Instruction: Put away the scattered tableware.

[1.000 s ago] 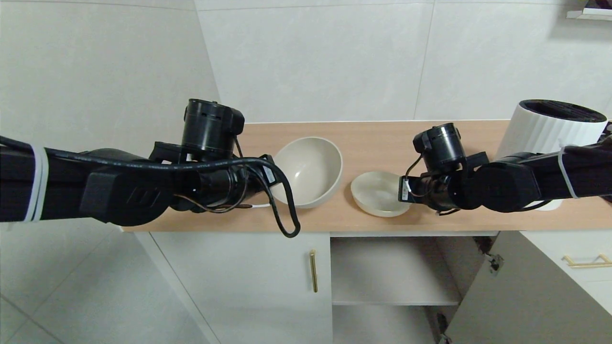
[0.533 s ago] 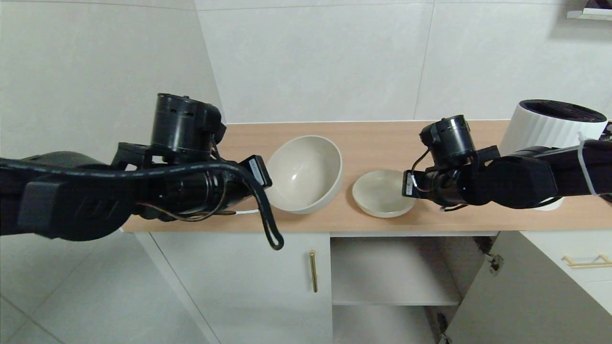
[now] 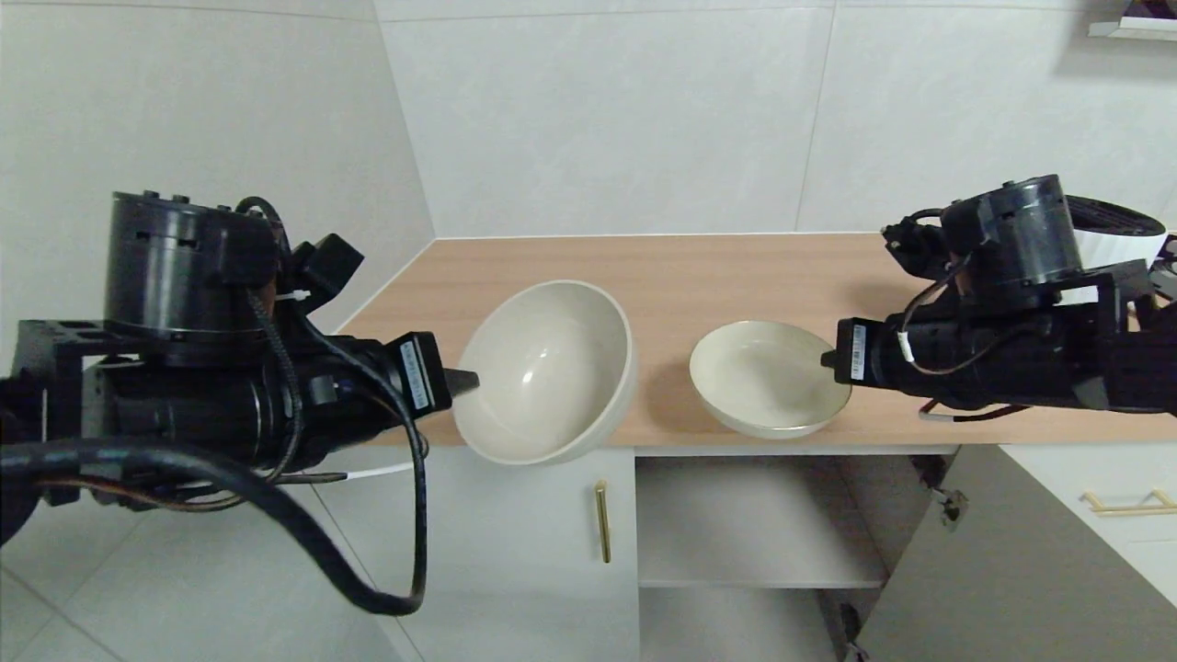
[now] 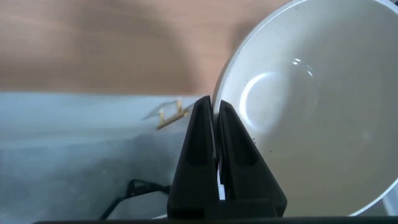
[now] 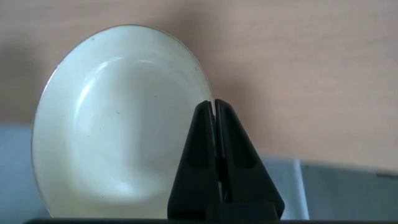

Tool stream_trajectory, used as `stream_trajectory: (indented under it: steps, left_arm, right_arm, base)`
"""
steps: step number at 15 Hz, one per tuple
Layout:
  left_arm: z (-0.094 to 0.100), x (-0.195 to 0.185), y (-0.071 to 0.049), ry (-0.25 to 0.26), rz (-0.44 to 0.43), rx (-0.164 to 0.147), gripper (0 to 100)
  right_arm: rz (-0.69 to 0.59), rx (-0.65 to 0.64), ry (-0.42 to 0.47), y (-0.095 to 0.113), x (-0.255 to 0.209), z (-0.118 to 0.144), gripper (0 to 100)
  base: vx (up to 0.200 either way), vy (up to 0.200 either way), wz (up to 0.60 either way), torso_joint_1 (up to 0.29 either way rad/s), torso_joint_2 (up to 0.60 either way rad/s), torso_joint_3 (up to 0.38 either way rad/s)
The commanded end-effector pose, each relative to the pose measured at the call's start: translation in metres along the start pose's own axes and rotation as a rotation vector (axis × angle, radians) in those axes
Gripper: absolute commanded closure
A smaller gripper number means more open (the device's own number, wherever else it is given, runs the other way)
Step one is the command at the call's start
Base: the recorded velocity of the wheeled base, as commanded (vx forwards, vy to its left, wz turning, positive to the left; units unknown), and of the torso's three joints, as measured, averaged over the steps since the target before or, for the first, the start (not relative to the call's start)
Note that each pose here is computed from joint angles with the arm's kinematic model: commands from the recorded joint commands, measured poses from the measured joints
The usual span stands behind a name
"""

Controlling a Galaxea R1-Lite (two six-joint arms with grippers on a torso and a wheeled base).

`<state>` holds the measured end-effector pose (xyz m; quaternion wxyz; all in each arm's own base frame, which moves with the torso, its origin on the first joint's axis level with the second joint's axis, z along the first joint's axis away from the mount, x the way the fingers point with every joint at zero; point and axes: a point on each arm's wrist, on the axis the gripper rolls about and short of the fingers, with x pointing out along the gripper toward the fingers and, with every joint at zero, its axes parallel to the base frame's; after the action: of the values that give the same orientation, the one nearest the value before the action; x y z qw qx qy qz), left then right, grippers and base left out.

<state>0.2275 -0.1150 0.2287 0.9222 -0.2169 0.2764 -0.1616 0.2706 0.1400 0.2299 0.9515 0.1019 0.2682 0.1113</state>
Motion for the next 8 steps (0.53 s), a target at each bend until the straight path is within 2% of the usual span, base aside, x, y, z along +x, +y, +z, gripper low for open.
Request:
stream_trajectory:
  steps: [1,2,5,8]
  left_arm:
    - [-0.005,-0.023,0.003,-0.027,-0.014,0.043,100]
    - [-0.008,-0.028,0.005,-0.029,-0.015,0.060,100]
    - [-0.014,-0.028,0.008,-0.010,-0.001,0.062,100]
    - [-0.016,-0.025,0.010,0.003,0.004,0.073,100]
  right_arm:
    - [0.037,-0.002,0.001,-0.006,-0.033,-0.006,100]
    - [0.061,-0.004,0.040,-0.008,-0.039,-0.012,100]
    - [0.099,-0.035,0.113,-0.016,-0.044,-0.029,100]
    - [0.093,-0.056,0.127,-0.019,-0.045,-0.037,100]
  base:
    - [0.000,0.000,0.00,0.000,0.00,0.000]
    - [0.000,0.000,0.00,0.000,0.00,0.000]
    - [0.000,0.000,0.00,0.000,0.00,0.000]
    - [0.000,0.000,0.00,0.000,0.00,0.000]
